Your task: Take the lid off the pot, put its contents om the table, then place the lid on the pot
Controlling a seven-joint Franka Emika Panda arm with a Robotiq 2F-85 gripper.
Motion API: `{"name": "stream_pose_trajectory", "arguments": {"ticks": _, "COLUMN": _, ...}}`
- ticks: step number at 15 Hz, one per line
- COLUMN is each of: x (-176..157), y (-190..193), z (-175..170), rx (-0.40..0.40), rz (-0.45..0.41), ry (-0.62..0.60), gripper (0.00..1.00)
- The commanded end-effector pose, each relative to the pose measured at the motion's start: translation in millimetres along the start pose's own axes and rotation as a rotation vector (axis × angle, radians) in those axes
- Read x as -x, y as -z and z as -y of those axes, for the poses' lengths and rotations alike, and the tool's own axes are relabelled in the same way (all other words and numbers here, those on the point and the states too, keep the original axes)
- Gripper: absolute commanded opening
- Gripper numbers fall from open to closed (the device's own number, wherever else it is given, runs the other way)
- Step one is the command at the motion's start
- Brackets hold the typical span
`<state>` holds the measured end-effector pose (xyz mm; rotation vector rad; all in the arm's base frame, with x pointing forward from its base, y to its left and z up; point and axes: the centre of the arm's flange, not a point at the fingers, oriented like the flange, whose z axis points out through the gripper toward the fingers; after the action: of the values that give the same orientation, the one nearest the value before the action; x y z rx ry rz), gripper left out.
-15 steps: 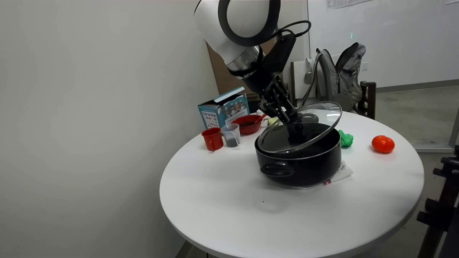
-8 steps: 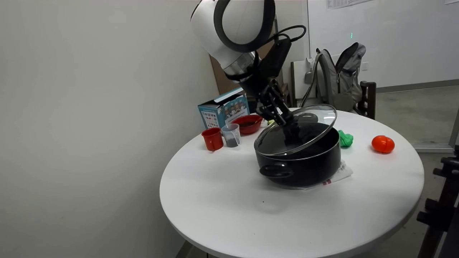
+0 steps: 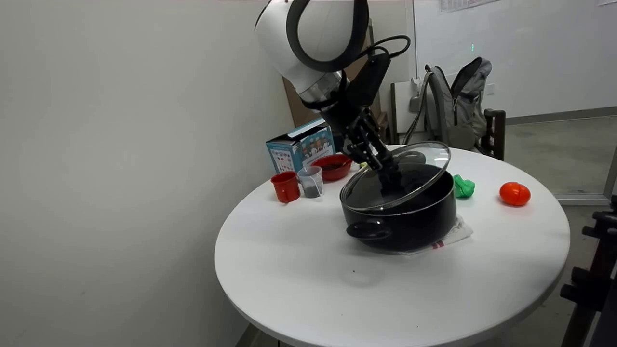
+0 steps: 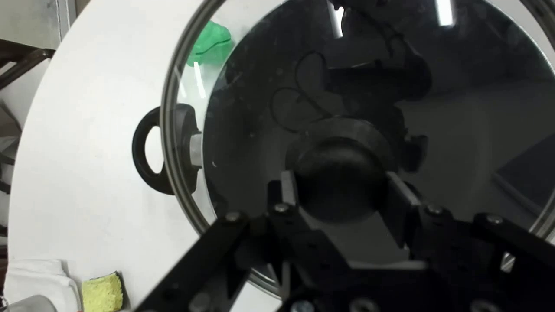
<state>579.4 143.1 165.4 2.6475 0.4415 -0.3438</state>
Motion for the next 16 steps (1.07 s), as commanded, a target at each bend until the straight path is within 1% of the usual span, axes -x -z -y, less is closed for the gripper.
{"name": "stream_pose_trajectory", "arguments": {"ticks": 1, "x": 1.0, "y": 6.4, "z": 0.5, "rx": -0.005, "rz": -0.063, "ry": -0.023, "gripper": 0.24}}
{"name": "stream_pose_trajectory", "arguments": {"ticks": 4, "x": 4.1, "y": 0.9, "z": 0.6, "rx": -0.025, "rz": -0.134, "ry": -0.042, "gripper": 0.24}}
{"name": "stream_pose_trajectory", "arguments": {"ticks": 7, "x": 9.2, "y": -7.7, "z": -1.9, "rx": -0.05, "rz": -0.185, "ry": -0.048, "gripper": 0.24}}
{"name": "stream_pose_trajectory", "arguments": {"ticks": 13, "x": 28.0, "y": -15.0, "z": -13.7, "rx": -0.114, "rz": -0.225, "ry": -0.059, "gripper": 0.24}}
{"name": "stream_pose_trajectory", "arguments": {"ticks": 16, "x": 37.0, "y": -16.7, "z": -18.2, "rx": -0.163, "rz": -0.244, "ry": -0.075, "gripper": 0.24}}
